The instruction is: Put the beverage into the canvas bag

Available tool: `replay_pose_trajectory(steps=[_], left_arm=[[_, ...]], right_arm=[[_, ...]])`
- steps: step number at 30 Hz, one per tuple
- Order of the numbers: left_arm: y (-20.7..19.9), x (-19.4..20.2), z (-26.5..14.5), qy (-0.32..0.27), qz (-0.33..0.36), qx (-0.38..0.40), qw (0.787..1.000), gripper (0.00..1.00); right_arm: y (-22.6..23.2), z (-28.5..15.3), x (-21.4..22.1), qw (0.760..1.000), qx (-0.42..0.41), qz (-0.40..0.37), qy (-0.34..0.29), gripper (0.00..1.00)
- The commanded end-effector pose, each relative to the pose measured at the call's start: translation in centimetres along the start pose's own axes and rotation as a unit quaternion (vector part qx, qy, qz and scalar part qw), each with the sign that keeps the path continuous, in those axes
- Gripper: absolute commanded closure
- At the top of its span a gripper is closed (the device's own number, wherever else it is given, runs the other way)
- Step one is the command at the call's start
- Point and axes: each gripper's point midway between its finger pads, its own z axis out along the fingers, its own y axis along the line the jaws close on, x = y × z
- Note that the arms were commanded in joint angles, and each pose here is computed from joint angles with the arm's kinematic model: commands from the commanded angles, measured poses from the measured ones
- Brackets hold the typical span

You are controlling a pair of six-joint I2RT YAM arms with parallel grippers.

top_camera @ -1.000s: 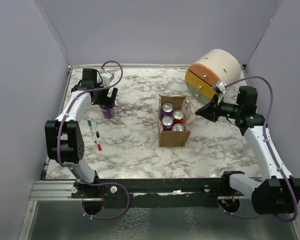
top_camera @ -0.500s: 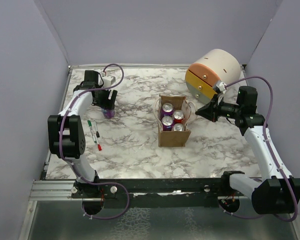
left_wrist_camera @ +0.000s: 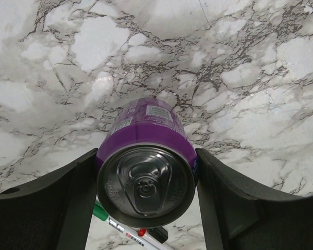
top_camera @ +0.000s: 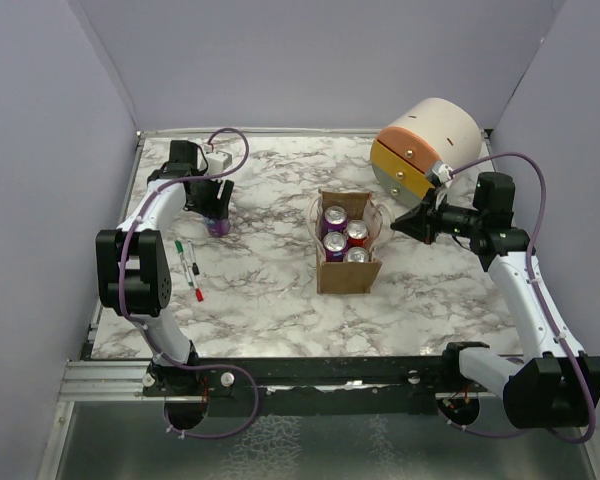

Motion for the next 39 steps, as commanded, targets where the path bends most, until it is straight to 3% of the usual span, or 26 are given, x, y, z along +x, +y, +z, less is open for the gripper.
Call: replay_pose_trajectory(steps=[1,18,33,39], left_arm=[[0.0,-4.4,-4.0,-0.07,0.031,-0.013,0.997,0.66],[-3.2,-12.2,-14.4,-0.189,0.085,-0.002,0.978,1.0],[-13.9,-19.6,-22.9,-0.329,0.168,0.04,0.928,1.0],[-19.1,-21.8,-25.2,-0.378,0.183,0.108,0.901,1.0]], right_arm=[[0.4,-0.1,-0.4,1.0,-0.006,-0.014,-0.006,0.99],[0.6,-0.1,-0.5,1.0,-0.014,-0.008,-0.007,0.99],[0.9,-0.3,-0.7,1.0,-0.011,-0.017,-0.01,0.99],[1.1,-0.4,-0.6,1.0,-0.012,-0.018,-0.012,0.99]])
